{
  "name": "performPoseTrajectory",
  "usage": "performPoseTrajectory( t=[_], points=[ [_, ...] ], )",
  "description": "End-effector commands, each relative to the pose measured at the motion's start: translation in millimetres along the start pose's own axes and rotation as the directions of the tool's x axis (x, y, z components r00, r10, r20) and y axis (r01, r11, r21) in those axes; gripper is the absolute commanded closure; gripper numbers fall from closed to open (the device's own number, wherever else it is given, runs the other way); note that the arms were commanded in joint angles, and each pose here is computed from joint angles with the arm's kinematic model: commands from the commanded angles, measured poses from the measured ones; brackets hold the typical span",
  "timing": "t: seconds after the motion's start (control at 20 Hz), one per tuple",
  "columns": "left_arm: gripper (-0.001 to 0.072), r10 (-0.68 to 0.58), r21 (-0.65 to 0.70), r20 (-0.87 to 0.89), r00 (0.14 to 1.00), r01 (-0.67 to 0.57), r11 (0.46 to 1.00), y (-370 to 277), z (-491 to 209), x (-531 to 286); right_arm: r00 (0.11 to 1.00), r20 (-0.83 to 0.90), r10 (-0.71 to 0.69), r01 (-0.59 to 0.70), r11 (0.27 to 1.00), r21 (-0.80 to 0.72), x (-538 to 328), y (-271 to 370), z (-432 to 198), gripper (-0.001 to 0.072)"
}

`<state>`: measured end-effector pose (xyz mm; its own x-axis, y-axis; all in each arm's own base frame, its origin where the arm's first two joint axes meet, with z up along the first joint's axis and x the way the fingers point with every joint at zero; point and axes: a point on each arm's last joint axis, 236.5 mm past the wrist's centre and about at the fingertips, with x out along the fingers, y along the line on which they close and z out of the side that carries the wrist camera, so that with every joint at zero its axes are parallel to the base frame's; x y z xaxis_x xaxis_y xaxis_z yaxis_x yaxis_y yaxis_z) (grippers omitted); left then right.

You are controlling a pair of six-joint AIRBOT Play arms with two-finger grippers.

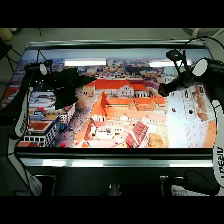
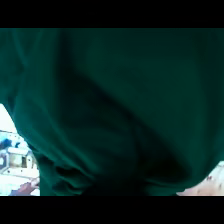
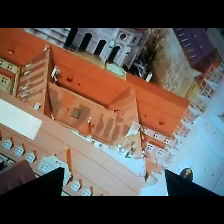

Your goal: Fold the shirts.

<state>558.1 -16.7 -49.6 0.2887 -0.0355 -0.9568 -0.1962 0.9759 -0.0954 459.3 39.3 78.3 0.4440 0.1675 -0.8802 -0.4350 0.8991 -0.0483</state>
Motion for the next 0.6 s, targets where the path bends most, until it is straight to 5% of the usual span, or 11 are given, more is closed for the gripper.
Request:
performPoseTrajectory(
  t=[0.0, 0.15, 0.35, 0.55],
  points=[
    [0.068, -0.104, 0.074, 0.154, 0.983, 0.094, 0.993, -29, 39, -59, 0.984, 0.164, -0.067, 0.078, 0.995, -0.063, -37, -7, 34, 0.0039],
    [0.068, -0.23, 0.281, 0.479, 0.847, 0.1, 0.954, -73, 67, -230, 0.898, 0.38, -0.219, 0.272, 0.958, -0.091, -134, -21, 68, 0.0039],
    [0.068, -0.436, 0.465, 0.701, 0.565, 0.102, 0.879, -123, -5, -446, 0.751, 0.58, -0.315, 0.42, 0.906, -0.053, -265, -5, 70, 0.0039],
    [0.068, -0.568, 0.588, 0.611, 0.551, 0.163, 0.792, -162, -84, -468, 0.752, 0.582, -0.31, 0.422, 0.904, -0.063, -315, 25, 27, 0.0039]
  ],
)
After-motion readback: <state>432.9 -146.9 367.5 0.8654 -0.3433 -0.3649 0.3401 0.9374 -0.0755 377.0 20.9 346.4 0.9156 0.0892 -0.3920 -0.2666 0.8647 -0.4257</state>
